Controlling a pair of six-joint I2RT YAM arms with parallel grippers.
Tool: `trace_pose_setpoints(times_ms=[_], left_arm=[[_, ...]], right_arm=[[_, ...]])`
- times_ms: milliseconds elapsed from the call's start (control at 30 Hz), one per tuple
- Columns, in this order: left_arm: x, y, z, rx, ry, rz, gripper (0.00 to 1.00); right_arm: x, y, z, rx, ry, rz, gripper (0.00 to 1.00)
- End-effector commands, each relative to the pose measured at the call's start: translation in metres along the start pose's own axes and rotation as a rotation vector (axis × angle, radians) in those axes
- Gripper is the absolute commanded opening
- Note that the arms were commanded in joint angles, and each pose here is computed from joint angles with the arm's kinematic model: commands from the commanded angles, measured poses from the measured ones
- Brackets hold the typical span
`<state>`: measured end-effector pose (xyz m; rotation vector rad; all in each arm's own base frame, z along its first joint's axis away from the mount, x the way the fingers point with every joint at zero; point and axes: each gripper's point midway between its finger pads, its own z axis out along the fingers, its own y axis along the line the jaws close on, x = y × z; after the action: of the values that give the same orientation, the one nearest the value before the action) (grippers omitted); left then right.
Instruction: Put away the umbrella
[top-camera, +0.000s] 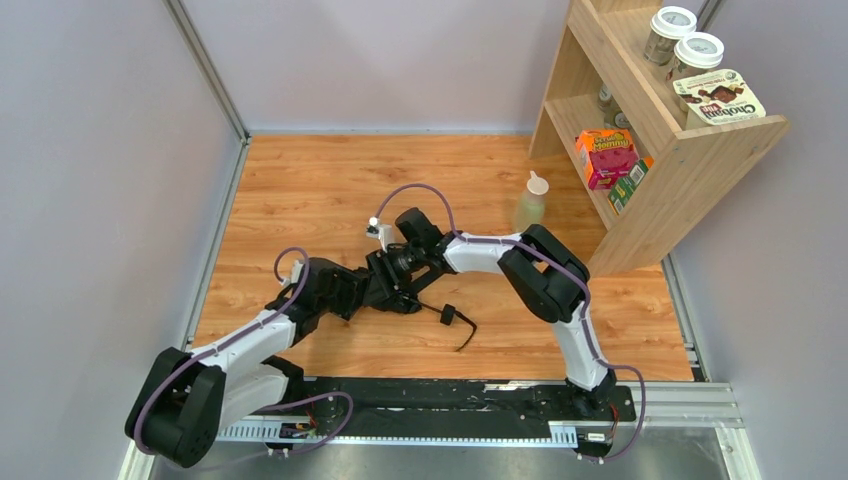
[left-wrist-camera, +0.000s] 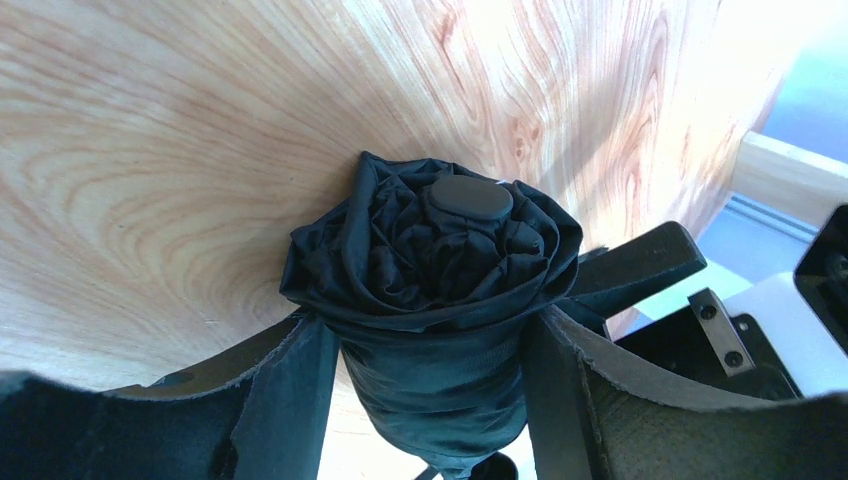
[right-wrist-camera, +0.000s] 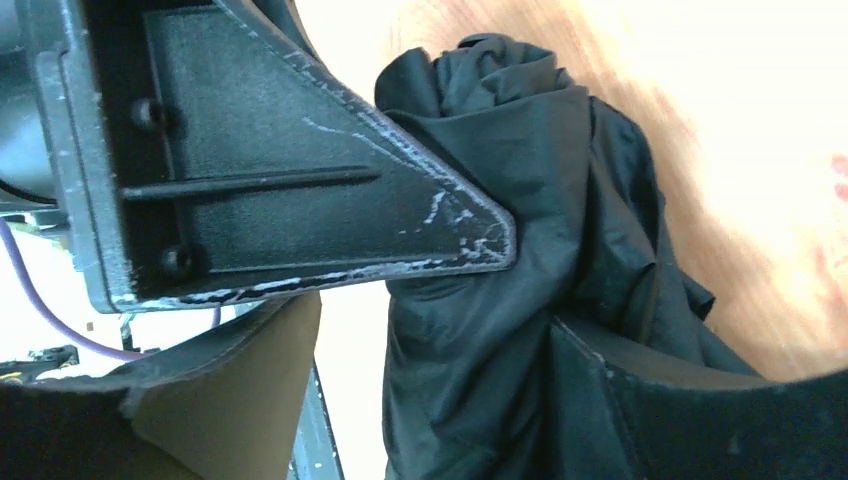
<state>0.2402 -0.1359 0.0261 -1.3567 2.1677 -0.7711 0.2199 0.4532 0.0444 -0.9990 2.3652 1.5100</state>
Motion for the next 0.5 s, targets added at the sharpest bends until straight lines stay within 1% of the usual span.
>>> trace_pose_setpoints(times_ms=[0,33,67,167,233,267,333,400,433,467], left_arm=[[-0.005,0.130,-0.012,-0.452,-0.018,0.131,0.00],[-0.005,0.130,-0.012,-0.451,-0.018,0.131,0.00],[-0.005,0.129,-0.012,-0.452,-0.016,0.131,0.00],[-0.004,0.126,-0.014,-0.461,-0.010,0.139,0.00],[-0.004,0.128,-0.016,-0.468,-0.008,0.136,0.00],[-0.004,0.127,-0.016,-0.464,-0.009,0.136,0.00],[-0.004,0.124,-0.016,-0.450,-0.004,0.144,0.00],[-0.003,0.122,-0.016,-0.435,0.002,0.151,0.00],[-0.003,0.119,-0.017,-0.425,0.003,0.151,0.00],[-0.003,0.118,-0.017,-0.417,0.002,0.154,0.00]], right_arm=[[0.047,-0.026,-0.021,0.221,0.105,0.170,0.78],[0.041,-0.023,-0.028,0.229,0.083,0.174,0.81],[0.036,-0.021,-0.035,0.241,0.060,0.191,0.87],[0.018,-0.025,-0.068,0.333,-0.038,0.264,0.92],[0.010,-0.037,-0.097,0.477,-0.126,0.345,0.96],[0.010,-0.044,-0.110,0.555,-0.156,0.384,1.00],[0.016,-0.054,-0.134,0.696,-0.204,0.462,1.00],[0.026,-0.066,-0.158,0.869,-0.251,0.611,1.00],[0.025,-0.072,-0.170,0.960,-0.275,0.655,1.00],[0.024,-0.073,-0.175,1.002,-0.274,0.683,1.00]])
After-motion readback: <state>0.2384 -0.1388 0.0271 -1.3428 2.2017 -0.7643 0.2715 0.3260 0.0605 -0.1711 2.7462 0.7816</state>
